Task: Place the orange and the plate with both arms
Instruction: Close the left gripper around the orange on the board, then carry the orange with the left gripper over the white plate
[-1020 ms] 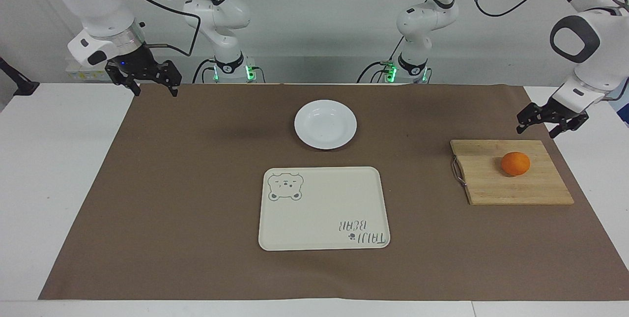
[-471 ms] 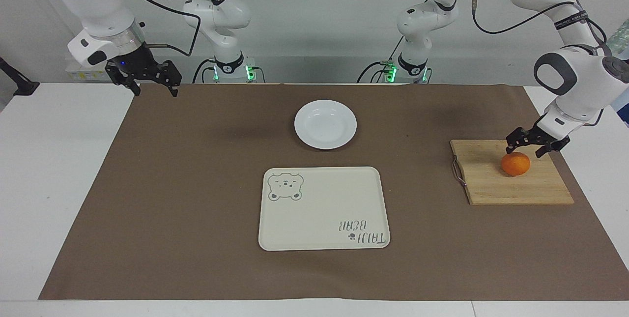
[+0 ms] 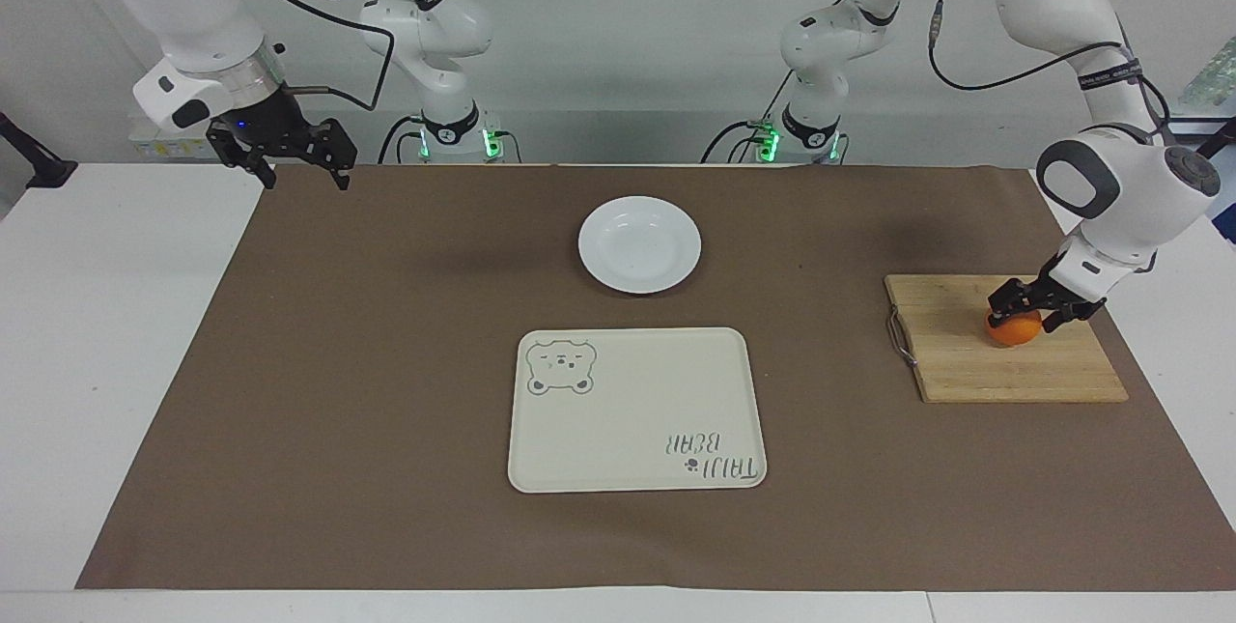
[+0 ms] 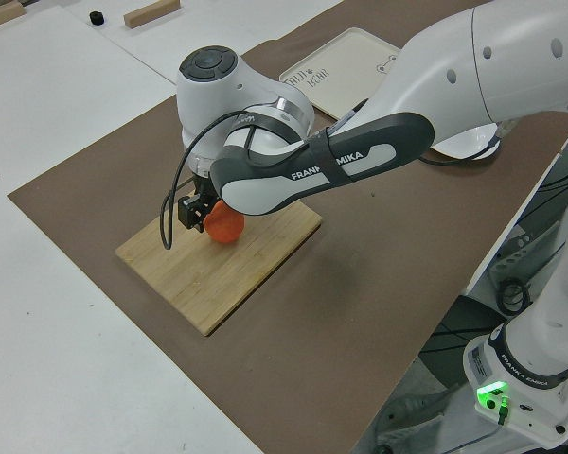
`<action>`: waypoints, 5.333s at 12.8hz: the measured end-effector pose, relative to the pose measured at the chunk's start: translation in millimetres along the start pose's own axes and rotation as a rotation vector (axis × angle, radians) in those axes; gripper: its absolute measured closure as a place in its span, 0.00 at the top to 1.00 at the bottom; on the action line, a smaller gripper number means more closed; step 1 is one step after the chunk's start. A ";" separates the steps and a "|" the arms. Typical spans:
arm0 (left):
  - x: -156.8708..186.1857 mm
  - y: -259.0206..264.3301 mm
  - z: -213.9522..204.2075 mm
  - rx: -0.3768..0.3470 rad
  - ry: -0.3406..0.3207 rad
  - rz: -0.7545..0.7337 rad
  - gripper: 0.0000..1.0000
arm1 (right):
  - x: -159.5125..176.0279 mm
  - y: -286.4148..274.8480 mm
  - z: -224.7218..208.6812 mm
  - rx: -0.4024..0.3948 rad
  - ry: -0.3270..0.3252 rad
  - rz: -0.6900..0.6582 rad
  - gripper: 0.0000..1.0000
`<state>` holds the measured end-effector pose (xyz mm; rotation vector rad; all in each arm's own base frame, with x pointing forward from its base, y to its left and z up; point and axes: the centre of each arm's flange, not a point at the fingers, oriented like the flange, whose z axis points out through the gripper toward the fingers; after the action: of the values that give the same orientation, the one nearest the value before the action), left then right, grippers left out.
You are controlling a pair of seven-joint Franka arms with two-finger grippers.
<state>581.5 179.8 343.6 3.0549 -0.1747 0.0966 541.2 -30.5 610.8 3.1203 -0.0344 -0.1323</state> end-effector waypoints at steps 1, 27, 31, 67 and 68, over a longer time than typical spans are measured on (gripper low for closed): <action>-0.2 0.0 0.2 0.000 -0.001 -0.001 1.00 | 0.0 0.0 0.0 0.000 0.000 0.000 1.00; -0.6 11.7 -37.7 0.004 0.014 0.013 0.81 | 0.0 0.0 0.0 0.000 0.000 0.000 1.00; 3.0 77.2 -78.7 -0.014 -0.025 0.111 0.81 | 0.0 0.0 0.0 0.000 0.000 0.000 1.00; -111.3 591.8 25.7 -0.154 -0.203 0.209 0.81 | 0.2 -5.3 -0.1 -0.001 0.000 -0.010 1.00; -111.4 591.5 30.4 -0.151 -0.209 0.208 0.81 | 0.2 -5.3 -0.1 -0.001 0.000 -0.010 1.00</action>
<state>404.1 -396.2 351.0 2.8819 -0.4887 -0.2145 541.4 -25.2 610.8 3.1199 -0.0192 -0.1322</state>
